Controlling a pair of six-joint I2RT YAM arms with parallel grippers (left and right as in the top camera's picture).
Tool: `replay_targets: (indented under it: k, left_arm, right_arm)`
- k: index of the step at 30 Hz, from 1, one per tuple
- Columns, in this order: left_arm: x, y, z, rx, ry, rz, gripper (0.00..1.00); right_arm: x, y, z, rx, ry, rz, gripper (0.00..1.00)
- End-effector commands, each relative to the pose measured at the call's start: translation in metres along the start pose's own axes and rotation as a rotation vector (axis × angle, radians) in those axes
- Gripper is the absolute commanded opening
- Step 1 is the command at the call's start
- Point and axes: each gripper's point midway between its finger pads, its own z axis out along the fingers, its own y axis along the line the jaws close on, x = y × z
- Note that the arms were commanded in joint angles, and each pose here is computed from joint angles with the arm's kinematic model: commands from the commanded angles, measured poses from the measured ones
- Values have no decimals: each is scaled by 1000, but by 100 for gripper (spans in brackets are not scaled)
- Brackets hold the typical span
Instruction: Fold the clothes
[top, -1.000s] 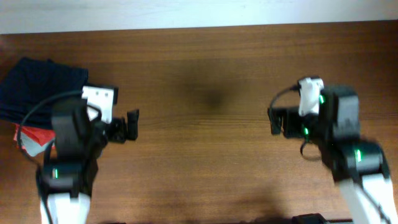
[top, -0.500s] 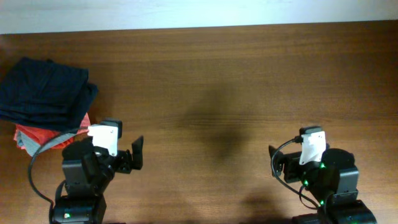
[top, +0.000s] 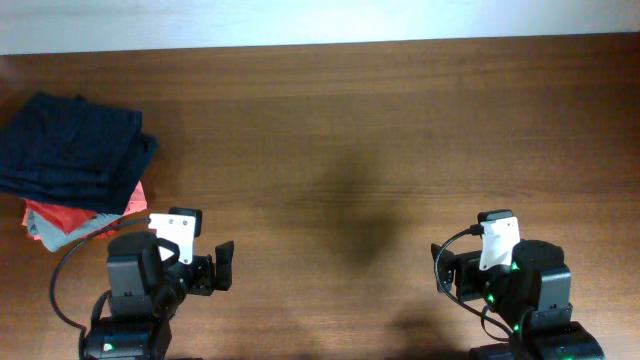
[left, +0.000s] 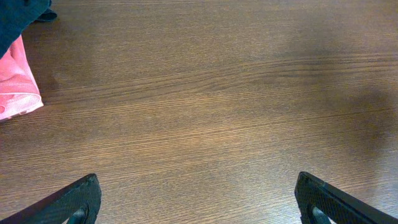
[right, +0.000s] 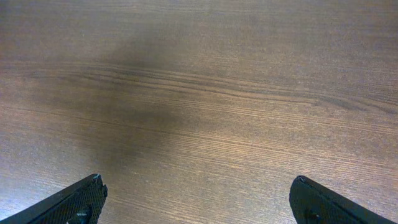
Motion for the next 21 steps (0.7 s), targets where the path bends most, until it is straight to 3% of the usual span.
replay_targets:
  k: [1,10,21]
  left_arm:
    - [2,-1,0,8,2,-7,99]
    - [2,-1,0,8,2,-7,99]
    - [2,-1,0,8,2,-7,99]
  right_arm:
    - [5,0,-4,5,1,-12,99]
    - [16,-15,-19,93,-108,-24,99]
    - [-23,-24,4,110,-557,-45,99]
